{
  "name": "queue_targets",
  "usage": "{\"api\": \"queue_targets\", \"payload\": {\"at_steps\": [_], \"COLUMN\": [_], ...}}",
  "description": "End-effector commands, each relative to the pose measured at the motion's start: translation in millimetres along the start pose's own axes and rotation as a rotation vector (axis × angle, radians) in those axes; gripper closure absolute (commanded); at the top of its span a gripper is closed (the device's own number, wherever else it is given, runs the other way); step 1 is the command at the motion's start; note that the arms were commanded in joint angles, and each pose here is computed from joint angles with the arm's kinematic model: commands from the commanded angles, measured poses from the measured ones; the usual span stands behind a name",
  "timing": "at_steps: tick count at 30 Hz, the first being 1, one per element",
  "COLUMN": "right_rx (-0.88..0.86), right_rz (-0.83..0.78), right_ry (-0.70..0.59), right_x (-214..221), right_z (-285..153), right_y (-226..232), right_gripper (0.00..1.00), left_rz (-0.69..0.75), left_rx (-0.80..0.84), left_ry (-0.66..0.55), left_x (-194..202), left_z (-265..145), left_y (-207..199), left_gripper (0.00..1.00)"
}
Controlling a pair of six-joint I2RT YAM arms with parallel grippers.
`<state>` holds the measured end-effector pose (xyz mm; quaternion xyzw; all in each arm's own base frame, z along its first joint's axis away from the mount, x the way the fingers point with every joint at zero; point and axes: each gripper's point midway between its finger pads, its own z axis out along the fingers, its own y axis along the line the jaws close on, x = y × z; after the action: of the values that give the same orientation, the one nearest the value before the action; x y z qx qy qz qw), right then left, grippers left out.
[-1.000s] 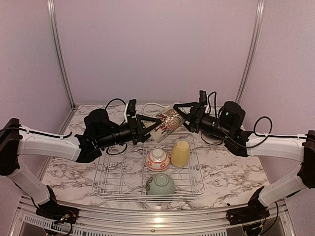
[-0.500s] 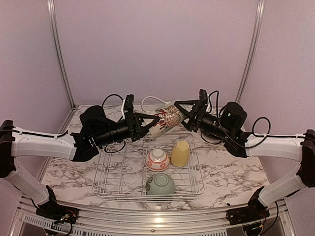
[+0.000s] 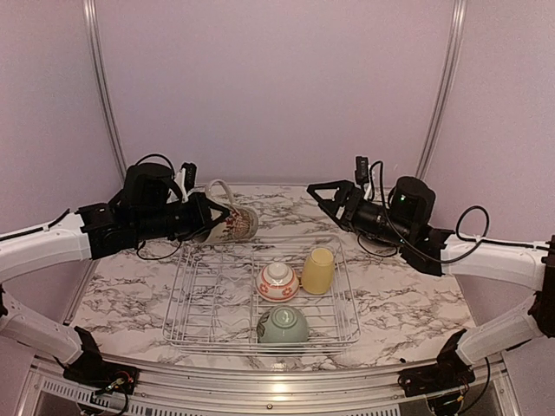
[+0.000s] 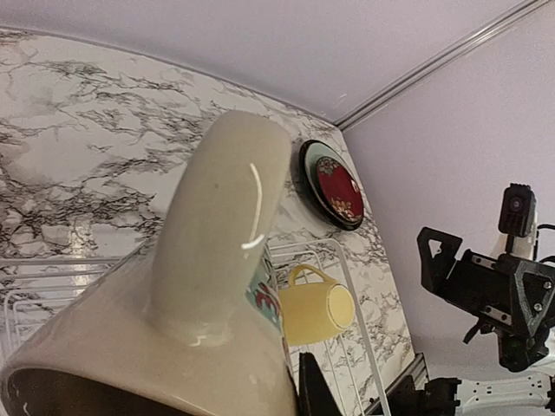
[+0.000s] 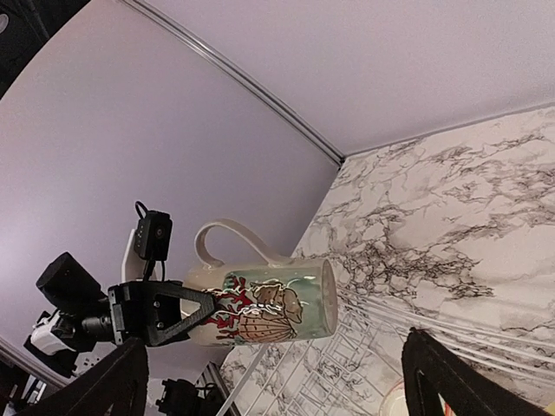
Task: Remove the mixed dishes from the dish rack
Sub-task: Place the plate at the corner of the board.
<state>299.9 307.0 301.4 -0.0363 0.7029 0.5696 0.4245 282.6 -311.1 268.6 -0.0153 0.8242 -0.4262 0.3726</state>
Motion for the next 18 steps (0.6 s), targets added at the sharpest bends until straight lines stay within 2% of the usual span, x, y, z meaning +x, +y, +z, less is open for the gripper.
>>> {"api": "queue_targets", "payload": {"at_steps": [1, 6, 12, 18], "right_rx": [0.034, 0.072, 0.109, 0.158], "right_rz": [-0.093, -0.138, -0.209, -0.267], "right_ry": [-0.027, 0.003, 0.033, 0.023], "right_x": [-16.6, -12.3, -11.4, -17.2], "right_z": [-3.7, -7.5, -13.6, -26.6], "right_y": [6.5, 2.2, 1.8, 2.6], "right_gripper": [0.02, 0.01, 0.02, 0.01], "left_rz": [0.116, 0.248, 0.374, 0.397], "left_rx": [-0.158, -0.454, -0.706, -0.823], "left_ry": [-0.166, -0.188, -0.032, 0.035], "left_x": [-64.7, -104.4, -123.8, -150.7], "left_z": [-50.2, -86.2, -95.2, -94.7], "left_y": [0.7, 35.7, 80.9, 119.7], "left_gripper": [1.00, 1.00, 1.00, 1.00]}}
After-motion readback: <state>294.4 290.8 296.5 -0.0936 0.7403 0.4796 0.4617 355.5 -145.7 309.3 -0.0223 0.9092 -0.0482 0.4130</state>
